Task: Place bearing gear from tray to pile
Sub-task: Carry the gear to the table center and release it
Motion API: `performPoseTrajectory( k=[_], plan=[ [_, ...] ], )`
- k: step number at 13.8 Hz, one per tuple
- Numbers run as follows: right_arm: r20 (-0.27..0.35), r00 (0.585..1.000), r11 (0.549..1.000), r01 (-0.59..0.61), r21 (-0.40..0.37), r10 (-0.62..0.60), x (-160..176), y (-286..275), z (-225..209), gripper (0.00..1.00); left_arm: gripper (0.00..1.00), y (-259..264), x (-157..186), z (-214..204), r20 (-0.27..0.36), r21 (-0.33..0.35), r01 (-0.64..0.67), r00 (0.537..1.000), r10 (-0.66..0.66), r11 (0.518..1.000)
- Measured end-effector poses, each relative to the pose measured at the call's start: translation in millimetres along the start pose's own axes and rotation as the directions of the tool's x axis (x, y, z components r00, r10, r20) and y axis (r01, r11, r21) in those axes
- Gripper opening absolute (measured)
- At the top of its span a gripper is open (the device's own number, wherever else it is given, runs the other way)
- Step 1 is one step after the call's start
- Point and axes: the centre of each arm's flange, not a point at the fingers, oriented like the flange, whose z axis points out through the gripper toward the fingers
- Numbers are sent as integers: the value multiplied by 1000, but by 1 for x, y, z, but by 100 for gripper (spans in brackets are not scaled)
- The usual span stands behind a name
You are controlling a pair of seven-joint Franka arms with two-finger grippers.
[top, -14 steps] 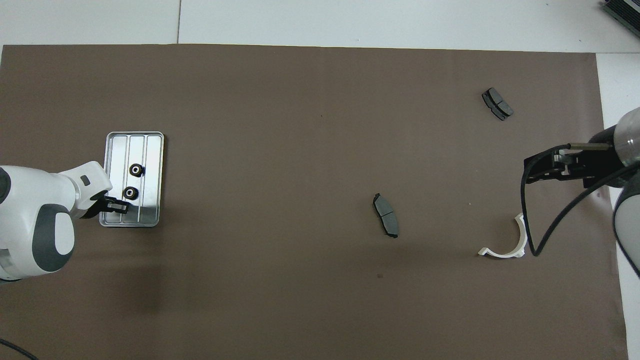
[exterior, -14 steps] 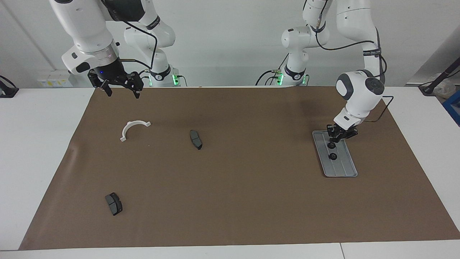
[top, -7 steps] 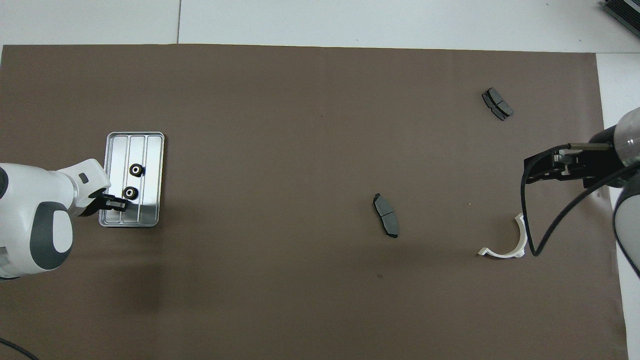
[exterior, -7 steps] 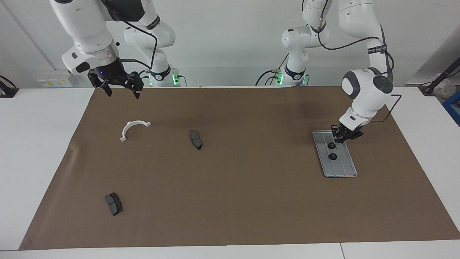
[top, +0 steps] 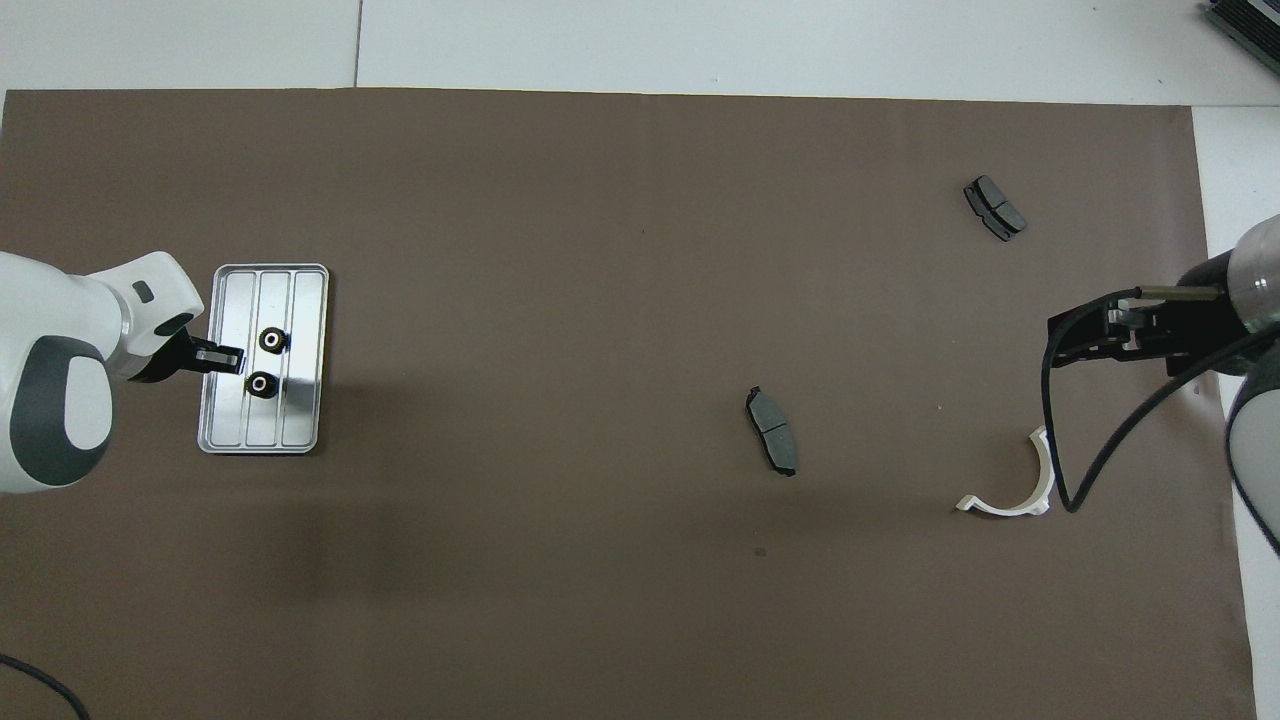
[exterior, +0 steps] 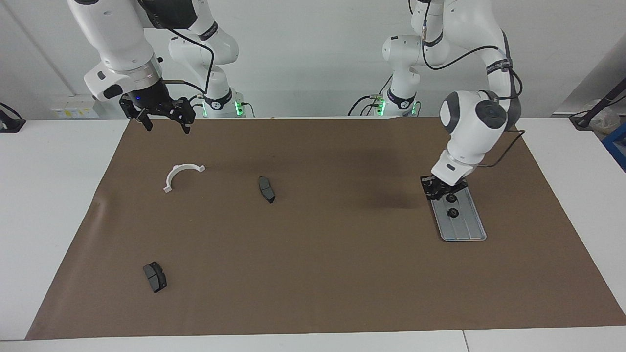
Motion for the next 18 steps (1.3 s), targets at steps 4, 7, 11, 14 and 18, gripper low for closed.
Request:
performPoseTrajectory(
  k=[4, 7, 11, 14, 18],
  plan=[
    [0, 1000, 1000, 0, 0, 0, 0, 0, 0, 100, 25, 108, -28, 1, 0, -5, 98, 995, -98, 995],
    [-10, 1000, 1000, 0, 2, 0, 1, 0, -1, 100, 25, 178, -46, 13, 3, -7, 162, 987, -162, 987],
    [-43, 999, 1000, 0, 7, 0, 5, -1, 0, 100, 25, 254, -55, 65, -11, -23, 201, 979, -202, 979],
    [-48, 999, 1000, -1, 8, 1, 6, -1, 1, 100, 33, 267, -56, 75, -30, -42, 186, 982, -187, 982],
    [-69, 998, 1000, -8, 14, 9, 11, 3, 6, 100, 70, 252, -41, 67, -44, -43, 213, 976, -215, 976]
  ],
)
